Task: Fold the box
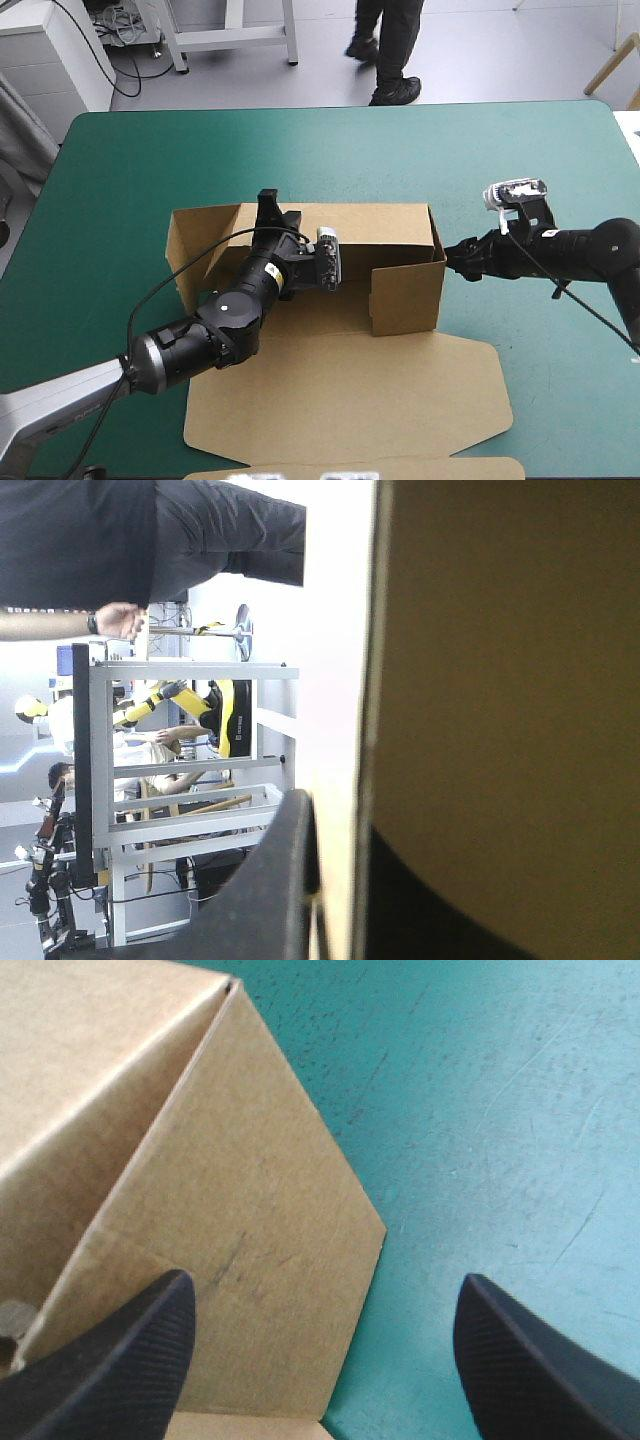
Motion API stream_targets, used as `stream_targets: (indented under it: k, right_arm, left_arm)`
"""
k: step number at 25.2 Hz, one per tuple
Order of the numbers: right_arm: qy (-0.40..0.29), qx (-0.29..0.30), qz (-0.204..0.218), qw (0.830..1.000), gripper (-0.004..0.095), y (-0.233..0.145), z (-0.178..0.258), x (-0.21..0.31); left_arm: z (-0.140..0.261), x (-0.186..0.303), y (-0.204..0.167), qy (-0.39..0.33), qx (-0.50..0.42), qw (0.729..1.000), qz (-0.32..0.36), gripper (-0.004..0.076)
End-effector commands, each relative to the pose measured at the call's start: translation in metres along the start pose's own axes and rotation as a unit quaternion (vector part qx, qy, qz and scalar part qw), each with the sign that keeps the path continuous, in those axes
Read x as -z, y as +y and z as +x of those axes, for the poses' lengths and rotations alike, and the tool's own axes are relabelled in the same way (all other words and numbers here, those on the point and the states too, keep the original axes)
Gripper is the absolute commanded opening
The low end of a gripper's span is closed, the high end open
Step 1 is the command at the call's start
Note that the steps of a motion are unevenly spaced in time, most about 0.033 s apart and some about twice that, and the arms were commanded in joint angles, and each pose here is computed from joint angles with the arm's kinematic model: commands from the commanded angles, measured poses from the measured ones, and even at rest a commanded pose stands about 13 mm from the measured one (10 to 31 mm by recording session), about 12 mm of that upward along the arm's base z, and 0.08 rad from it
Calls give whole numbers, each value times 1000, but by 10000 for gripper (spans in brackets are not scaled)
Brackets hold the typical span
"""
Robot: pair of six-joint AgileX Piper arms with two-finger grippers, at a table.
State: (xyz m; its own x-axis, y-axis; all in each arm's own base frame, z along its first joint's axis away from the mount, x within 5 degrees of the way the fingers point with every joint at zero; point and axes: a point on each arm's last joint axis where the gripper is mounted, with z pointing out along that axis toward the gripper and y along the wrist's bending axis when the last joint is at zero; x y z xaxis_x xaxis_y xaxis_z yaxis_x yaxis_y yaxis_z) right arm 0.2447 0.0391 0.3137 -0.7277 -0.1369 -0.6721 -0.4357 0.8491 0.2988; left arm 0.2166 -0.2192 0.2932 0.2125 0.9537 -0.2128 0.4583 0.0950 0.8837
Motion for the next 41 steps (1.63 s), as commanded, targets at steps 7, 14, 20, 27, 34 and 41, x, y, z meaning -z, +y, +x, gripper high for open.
stream_targets:
  k: [7,14,20,27,34,41]
  right_arm:
    - [4,5,-44,999,657,14,10,7]
    - [26,12,-61,998,657,17,14,7]
    - [39,42,-82,995,657,33,15,0]
    - [15,90,-67,994,657,55,11,-15]
    - [-40,115,-30,992,642,60,1,-20]
    - [-53,140,-24,988,524,67,-1,-23]
  left_arm:
    - [0,2,-4,3,41,999,20,-9]
    - [0,2,-4,3,41,999,20,-9]
    - [0,2,-4,3,41,999,20,-9]
    - [2,2,-3,15,41,999,16,-9]
    - [2,2,-3,16,43,999,16,-9]
    - [2,2,-4,15,47,999,19,-9]
